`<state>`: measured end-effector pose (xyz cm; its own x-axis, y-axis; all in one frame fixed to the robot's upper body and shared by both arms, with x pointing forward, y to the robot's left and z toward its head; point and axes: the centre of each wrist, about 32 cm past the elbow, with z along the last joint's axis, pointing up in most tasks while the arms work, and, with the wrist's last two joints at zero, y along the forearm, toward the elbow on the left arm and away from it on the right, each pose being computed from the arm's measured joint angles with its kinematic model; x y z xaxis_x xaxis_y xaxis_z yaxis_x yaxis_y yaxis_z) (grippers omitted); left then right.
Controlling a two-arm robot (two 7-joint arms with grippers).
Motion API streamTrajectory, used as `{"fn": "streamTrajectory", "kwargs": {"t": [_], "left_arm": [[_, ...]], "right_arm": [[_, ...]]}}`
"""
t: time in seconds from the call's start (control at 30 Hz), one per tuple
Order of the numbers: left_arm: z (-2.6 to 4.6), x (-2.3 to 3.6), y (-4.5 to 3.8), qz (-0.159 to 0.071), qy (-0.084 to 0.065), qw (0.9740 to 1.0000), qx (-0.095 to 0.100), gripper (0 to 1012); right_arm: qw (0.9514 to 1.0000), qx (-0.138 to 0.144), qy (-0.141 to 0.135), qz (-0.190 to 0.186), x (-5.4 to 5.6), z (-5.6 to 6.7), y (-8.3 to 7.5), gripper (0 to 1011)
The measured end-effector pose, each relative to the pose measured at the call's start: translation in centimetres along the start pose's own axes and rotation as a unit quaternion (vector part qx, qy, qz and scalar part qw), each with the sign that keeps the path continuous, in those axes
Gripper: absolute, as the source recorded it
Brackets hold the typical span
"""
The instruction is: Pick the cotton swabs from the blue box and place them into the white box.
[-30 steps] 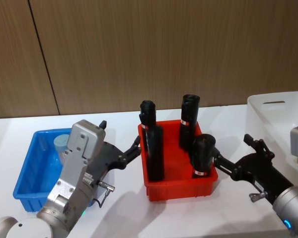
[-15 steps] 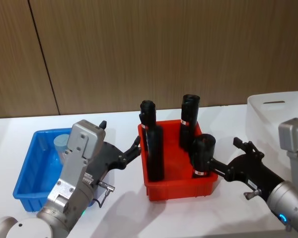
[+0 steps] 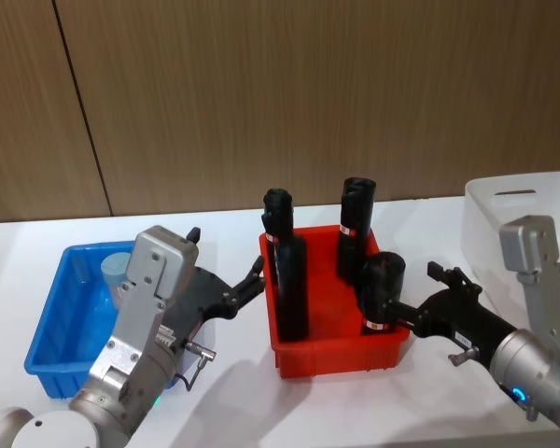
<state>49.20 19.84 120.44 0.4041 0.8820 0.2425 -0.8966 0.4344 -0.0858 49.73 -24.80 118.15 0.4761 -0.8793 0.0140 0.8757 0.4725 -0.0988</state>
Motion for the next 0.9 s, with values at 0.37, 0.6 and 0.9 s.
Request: {"fn": "streamTrajectory", "kwargs": {"t": [0.37,0.6,0.9], "left_arm": [[0.00,0.00,0.00,0.000,0.000,1.0000,0.000,1000],[0.00,0.00,0.00,0.000,0.000,1.0000,0.000,1000],[0.00,0.00,0.00,0.000,0.000,1.0000,0.000,1000]], "right_arm": [[0.9998,-0.017,-0.002,-0.007,1.1,-0.5,1.4,1002],[0.9996,-0.025,-0.004,-0.012,1.6,-0.7,2.3,1002],[0.9993,-0.035,-0.005,-0.012,1.9,-0.9,3.7,1002]]}}
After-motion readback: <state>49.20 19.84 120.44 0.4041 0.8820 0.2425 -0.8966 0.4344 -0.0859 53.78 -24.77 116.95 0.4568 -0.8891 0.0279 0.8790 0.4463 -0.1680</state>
